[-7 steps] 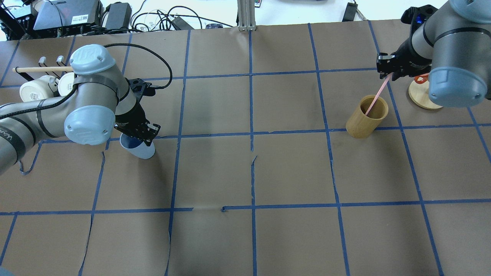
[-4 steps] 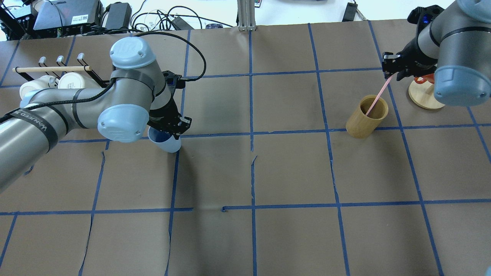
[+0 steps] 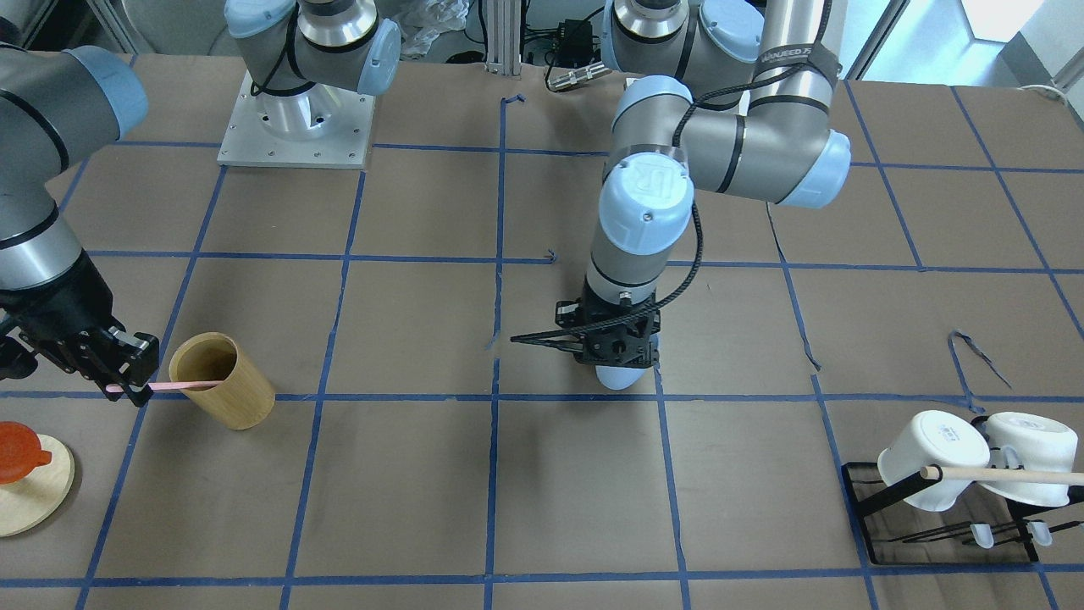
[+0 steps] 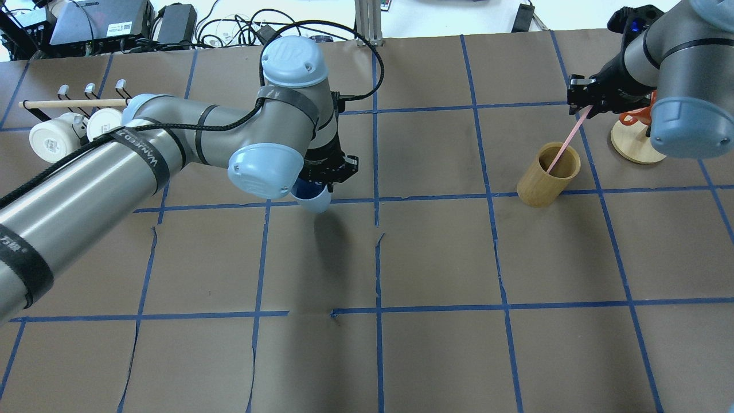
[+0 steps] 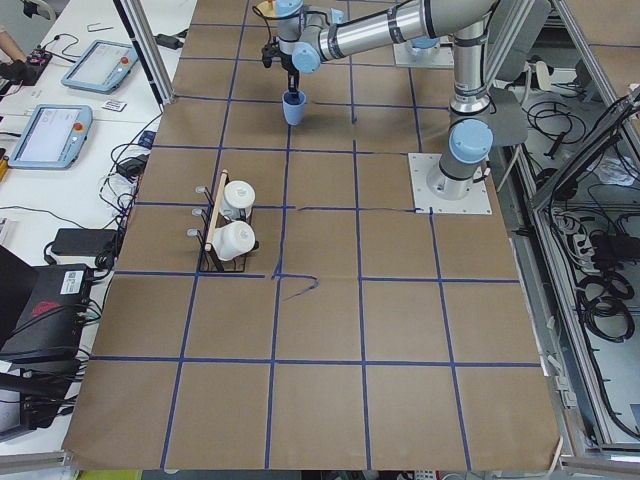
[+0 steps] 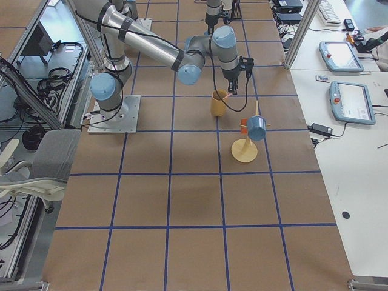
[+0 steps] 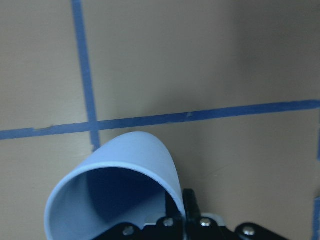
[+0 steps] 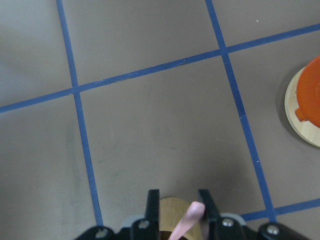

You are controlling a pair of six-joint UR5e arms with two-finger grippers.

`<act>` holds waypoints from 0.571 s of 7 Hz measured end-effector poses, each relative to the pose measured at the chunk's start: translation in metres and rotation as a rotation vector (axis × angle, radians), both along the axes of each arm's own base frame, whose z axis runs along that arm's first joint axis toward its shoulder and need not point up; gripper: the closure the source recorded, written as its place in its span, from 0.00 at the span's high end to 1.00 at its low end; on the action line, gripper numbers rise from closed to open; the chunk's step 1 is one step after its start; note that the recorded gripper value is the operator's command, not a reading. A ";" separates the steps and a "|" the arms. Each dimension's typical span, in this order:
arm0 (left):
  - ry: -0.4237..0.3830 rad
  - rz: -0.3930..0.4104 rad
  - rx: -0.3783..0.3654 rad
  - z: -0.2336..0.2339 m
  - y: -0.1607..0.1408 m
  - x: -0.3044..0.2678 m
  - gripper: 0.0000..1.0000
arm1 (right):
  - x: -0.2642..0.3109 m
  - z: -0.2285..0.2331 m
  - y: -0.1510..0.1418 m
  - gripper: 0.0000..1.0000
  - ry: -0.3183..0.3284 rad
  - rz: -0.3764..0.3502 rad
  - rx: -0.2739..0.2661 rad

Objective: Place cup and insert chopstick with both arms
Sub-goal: 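Carry the blue cup toward the table center with the left gripper and set it down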

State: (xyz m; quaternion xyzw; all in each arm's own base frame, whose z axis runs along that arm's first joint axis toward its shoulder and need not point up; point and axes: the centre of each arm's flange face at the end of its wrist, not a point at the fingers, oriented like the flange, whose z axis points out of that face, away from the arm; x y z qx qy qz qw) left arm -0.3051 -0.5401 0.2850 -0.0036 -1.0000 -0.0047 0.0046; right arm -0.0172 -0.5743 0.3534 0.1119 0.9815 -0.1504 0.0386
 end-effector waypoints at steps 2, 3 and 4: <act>0.043 0.042 -0.013 0.008 -0.022 -0.029 0.00 | -0.001 -0.001 -0.001 0.37 0.005 0.009 -0.001; 0.052 0.044 -0.021 0.008 -0.032 -0.042 0.00 | -0.001 -0.003 -0.001 0.34 0.009 0.011 0.002; 0.055 0.041 -0.023 0.005 -0.037 -0.053 0.00 | -0.001 -0.003 -0.001 0.29 0.010 0.008 0.003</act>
